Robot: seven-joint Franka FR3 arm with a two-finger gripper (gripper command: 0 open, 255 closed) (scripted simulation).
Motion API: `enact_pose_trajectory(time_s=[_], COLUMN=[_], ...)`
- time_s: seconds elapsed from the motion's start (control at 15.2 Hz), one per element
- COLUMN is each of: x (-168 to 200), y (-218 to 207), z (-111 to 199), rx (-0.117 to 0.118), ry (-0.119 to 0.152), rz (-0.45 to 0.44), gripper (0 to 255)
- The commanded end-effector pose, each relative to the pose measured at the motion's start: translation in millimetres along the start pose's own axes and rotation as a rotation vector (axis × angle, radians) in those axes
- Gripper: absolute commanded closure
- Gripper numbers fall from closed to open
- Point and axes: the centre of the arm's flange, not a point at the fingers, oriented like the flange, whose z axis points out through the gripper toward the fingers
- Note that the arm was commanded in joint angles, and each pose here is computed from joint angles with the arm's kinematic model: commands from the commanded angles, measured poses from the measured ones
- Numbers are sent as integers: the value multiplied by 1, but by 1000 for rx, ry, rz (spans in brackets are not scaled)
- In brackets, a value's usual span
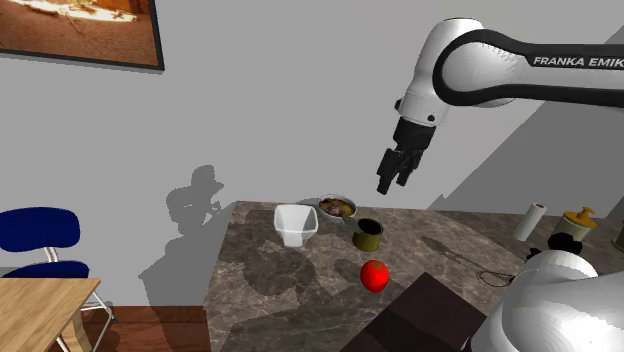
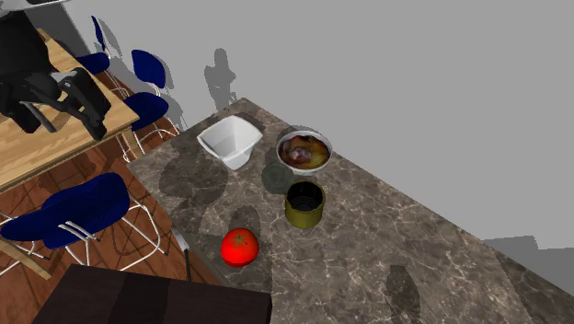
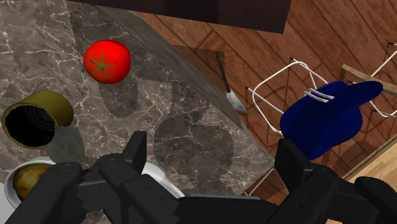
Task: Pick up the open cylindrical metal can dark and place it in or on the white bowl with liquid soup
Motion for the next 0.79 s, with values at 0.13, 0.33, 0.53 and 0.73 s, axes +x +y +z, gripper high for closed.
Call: enact_pose_trajectory(time_s=[0.13,0.33,0.53,0.73], x=[5,14,23,32], y=[17,41,66,91], z=[19,48,76,105], rx=[-5,-13,-21,-28], ry=[-1,-2,-3,-4], rz=[-18,-45,-72,-99], gripper=[0,0,0,0])
